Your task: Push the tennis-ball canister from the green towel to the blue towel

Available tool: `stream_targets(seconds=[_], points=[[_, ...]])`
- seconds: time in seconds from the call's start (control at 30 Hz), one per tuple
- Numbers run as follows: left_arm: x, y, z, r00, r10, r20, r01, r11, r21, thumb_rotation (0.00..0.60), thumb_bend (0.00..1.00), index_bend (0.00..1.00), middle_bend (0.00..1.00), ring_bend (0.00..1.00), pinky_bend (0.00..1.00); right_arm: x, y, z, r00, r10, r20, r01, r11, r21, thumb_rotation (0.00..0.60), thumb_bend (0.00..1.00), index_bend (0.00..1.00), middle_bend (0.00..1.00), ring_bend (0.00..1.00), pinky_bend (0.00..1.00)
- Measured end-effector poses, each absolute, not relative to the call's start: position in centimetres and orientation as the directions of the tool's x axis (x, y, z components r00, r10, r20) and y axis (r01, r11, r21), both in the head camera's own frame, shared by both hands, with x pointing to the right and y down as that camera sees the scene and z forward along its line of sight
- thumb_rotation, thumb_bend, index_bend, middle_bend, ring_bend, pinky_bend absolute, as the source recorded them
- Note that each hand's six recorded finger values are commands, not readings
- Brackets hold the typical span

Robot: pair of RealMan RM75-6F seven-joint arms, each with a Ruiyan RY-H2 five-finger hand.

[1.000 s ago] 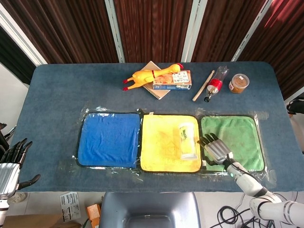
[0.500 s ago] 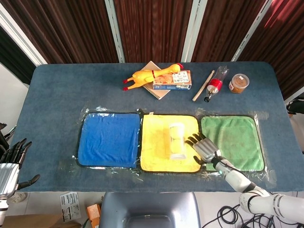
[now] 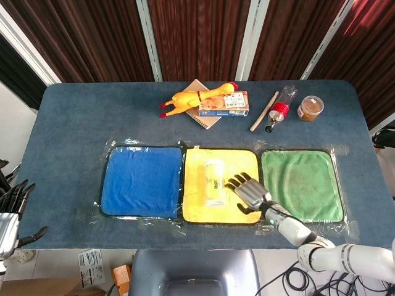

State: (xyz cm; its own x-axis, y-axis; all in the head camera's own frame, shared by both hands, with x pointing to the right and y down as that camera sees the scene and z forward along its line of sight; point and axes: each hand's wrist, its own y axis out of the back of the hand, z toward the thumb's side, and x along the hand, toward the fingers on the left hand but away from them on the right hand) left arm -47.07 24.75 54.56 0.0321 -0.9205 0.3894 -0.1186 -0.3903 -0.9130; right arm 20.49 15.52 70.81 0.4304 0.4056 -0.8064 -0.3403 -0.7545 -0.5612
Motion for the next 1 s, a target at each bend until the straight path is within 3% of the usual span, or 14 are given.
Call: stream_targets(seconds=[1.0], points=[[-46.7,24.7,55.2,0.05,-0.906,0.421,-0.109,-0.424,-0.899,0.6,0.05,0.0,0.0,0.03,0.15,10.8,14.2,71.4,0.478,0.369,-0.797,-0.325,-0.769,-0.55,0.528,0.44,0.13,0.09,0.0,0.0]])
